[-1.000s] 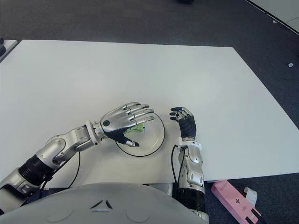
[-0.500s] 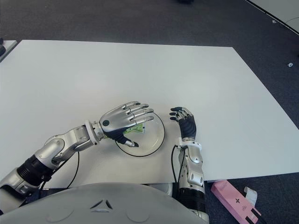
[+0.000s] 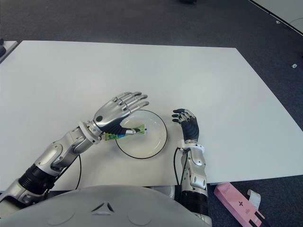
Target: Put the toothpaste on the table into the plate.
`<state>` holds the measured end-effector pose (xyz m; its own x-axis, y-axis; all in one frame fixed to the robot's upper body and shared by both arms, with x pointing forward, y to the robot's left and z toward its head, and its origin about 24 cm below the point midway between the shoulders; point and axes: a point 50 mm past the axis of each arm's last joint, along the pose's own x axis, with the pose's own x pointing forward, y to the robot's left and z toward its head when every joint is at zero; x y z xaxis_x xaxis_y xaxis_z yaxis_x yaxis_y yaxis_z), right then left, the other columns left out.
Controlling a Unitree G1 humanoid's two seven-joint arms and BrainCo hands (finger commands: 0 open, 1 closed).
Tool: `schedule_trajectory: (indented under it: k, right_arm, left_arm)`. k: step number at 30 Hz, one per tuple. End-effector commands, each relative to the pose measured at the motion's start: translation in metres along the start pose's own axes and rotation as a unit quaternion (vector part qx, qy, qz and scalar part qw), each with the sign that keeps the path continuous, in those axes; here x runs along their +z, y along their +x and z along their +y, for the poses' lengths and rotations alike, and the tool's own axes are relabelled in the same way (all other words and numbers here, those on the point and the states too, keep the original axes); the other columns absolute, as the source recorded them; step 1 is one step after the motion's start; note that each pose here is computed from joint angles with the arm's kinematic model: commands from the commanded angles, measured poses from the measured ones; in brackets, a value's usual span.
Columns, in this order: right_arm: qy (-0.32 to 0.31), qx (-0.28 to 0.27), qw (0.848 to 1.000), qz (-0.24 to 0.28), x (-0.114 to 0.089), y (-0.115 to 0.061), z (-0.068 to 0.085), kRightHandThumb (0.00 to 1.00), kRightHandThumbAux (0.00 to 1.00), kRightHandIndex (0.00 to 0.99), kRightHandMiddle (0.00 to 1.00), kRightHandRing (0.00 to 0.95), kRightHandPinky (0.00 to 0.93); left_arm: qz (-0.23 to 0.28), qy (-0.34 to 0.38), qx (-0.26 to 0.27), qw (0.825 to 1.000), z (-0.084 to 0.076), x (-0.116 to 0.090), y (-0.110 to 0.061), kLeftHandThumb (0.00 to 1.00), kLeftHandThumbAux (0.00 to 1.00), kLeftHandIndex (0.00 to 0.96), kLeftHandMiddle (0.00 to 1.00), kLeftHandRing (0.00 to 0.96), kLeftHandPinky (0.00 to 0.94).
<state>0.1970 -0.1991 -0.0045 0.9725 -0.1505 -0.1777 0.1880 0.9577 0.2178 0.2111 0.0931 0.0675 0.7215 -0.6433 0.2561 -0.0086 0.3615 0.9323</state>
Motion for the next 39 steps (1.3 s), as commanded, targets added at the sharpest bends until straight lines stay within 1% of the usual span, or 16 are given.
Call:
schedule_trajectory:
  k: [1,3,7,11,15,18,22,23,25,27,29,31,32,35,38,39]
  right_arm:
    - [0.004,0.001,1.000,0.000,-0.002,0.001,0.000,0.712,0.731,0.423,0.446,0.464,0.475]
    - [0.003,0.001,1.000,-0.001,-0.002,0.001,0.000,0.712,0.731,0.423,0.446,0.465,0.477]
    - [0.000,-0.001,1.000,0.000,-0.003,0.001,0.000,0.712,0.731,0.423,0.446,0.464,0.474]
    - [0.000,-0.001,1.000,0.000,-0.003,0.002,0.000,0.712,0.731,0.423,0.445,0.463,0.473]
    - [0.003,0.002,1.000,-0.002,-0.004,0.003,0.000,0.712,0.731,0.423,0.447,0.465,0.476]
    - [0.006,0.004,1.000,-0.003,-0.003,0.003,0.001,0.711,0.731,0.423,0.451,0.469,0.482]
    - [0.007,0.003,1.000,-0.002,-0.003,0.003,0.001,0.711,0.730,0.423,0.456,0.473,0.483]
    - [0.007,0.003,1.000,-0.002,-0.003,0.003,0.001,0.711,0.730,0.424,0.457,0.474,0.483]
    - [0.007,0.002,1.000,-0.001,-0.003,0.003,0.001,0.711,0.730,0.424,0.458,0.474,0.480]
    - [0.007,0.001,1.000,-0.001,-0.002,0.003,0.002,0.711,0.730,0.424,0.459,0.474,0.480]
    - [0.007,0.000,1.000,-0.001,-0.002,0.003,0.002,0.711,0.730,0.424,0.459,0.474,0.480]
    - [0.007,-0.001,1.000,0.000,-0.002,0.003,0.003,0.711,0.730,0.424,0.459,0.474,0.480]
    - [0.006,-0.002,1.000,0.001,-0.002,0.003,0.003,0.711,0.731,0.423,0.458,0.472,0.476]
    - [0.006,-0.004,1.000,0.002,-0.001,0.004,0.003,0.711,0.731,0.423,0.456,0.469,0.473]
    - [0.006,-0.004,1.000,0.002,-0.001,0.004,0.003,0.711,0.730,0.424,0.455,0.468,0.473]
    - [0.006,-0.004,1.000,0.002,-0.001,0.004,0.003,0.711,0.730,0.424,0.455,0.468,0.473]
  left_arm:
    - [0.075,-0.067,0.068,0.993,-0.003,-0.021,-0.014,0.246,0.585,0.000,0.000,0.000,0.055]
    - [0.097,-0.085,0.103,0.986,-0.002,-0.027,-0.018,0.247,0.627,0.000,0.000,0.001,0.094]
    - [0.124,-0.105,0.145,0.976,-0.002,-0.029,-0.019,0.254,0.706,0.000,0.016,0.038,0.157]
    - [0.184,-0.148,0.200,0.951,0.000,-0.032,-0.024,0.274,0.758,0.016,0.060,0.091,0.200]
    - [0.229,-0.172,0.244,0.926,0.001,-0.035,-0.032,0.296,0.801,0.045,0.091,0.120,0.196]
    - [0.257,-0.184,0.269,0.910,0.000,-0.036,-0.035,0.337,0.842,0.069,0.113,0.140,0.200]
    - [0.290,-0.210,0.324,0.876,0.000,-0.037,-0.040,0.334,0.871,0.095,0.134,0.154,0.188]
    - [0.302,-0.216,0.342,0.863,-0.001,-0.039,-0.043,0.327,0.877,0.103,0.141,0.158,0.186]
    - [0.324,-0.224,0.374,0.840,-0.005,-0.045,-0.050,0.306,0.890,0.133,0.157,0.168,0.191]
    - [0.339,-0.229,0.399,0.821,-0.009,-0.051,-0.055,0.293,0.902,0.200,0.179,0.181,0.202]
    - [0.345,-0.231,0.411,0.812,-0.012,-0.054,-0.057,0.290,0.906,0.231,0.191,0.187,0.208]
    - [0.356,-0.241,0.430,0.794,-0.013,-0.055,-0.057,0.292,0.909,0.252,0.203,0.192,0.212]
    - [0.360,-0.246,0.437,0.787,-0.013,-0.055,-0.057,0.437,0.842,0.309,0.219,0.203,0.224]
    - [0.387,-0.271,0.448,0.759,-0.016,-0.055,-0.061,0.613,0.762,0.379,0.255,0.227,0.248]
    - [0.403,-0.284,0.450,0.744,-0.019,-0.054,-0.067,0.672,0.736,0.404,0.283,0.248,0.263]
    - [0.414,-0.295,0.446,0.737,-0.023,-0.058,-0.072,0.677,0.733,0.406,0.287,0.250,0.265]
